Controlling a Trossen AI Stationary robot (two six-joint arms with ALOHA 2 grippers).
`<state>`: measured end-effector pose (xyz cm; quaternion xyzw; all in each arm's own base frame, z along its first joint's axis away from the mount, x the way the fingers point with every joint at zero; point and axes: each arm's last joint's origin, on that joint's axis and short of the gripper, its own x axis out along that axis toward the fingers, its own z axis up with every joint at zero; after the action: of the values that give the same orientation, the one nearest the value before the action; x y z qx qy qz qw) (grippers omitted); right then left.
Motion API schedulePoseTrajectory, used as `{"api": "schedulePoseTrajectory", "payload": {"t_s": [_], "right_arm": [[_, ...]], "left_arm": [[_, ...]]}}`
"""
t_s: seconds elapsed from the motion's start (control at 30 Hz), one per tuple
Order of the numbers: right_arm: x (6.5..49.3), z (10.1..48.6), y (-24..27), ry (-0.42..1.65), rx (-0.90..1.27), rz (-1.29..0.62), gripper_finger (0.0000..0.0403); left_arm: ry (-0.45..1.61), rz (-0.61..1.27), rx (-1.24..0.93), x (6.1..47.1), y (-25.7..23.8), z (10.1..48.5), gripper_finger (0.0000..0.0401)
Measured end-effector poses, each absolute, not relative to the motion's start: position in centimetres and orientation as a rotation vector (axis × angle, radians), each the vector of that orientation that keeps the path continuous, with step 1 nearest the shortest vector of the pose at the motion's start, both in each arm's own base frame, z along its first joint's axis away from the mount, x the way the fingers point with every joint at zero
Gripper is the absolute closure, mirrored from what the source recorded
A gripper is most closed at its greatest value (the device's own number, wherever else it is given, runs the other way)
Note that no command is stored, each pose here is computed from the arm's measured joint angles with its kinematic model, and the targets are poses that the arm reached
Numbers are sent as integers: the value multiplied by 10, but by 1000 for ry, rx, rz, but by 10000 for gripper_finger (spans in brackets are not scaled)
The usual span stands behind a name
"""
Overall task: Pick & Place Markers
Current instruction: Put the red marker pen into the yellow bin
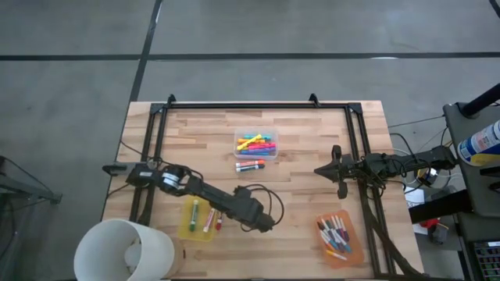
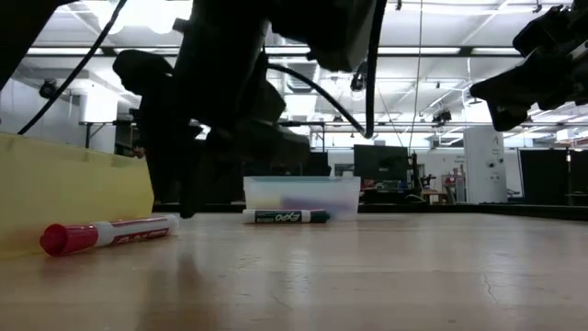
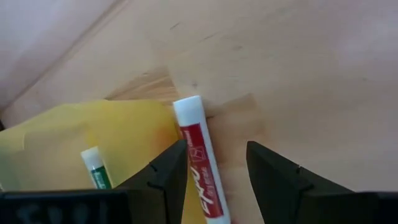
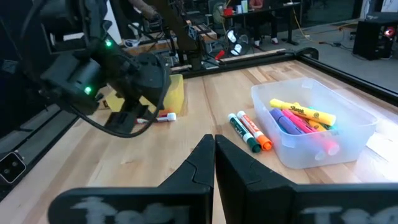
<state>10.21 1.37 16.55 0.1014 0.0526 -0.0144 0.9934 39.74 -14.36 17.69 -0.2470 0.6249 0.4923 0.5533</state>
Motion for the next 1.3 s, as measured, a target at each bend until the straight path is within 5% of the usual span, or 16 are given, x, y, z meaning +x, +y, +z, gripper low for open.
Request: {"api": "schedulePoseTrajectory", "payload": {"t_s": [0.63,0.93,1.3], "right_arm": [[102,166,14,106,203,-29,394],[102,165,14,106,203,-29,394],[102,165,14,106,203,-29,394]], "left_arm": [[1556,1108,-625,398,-131,152,244],[1544,1026,-665,405,-133,156,353],[1472,957,-701,416,-136,181,358]]}}
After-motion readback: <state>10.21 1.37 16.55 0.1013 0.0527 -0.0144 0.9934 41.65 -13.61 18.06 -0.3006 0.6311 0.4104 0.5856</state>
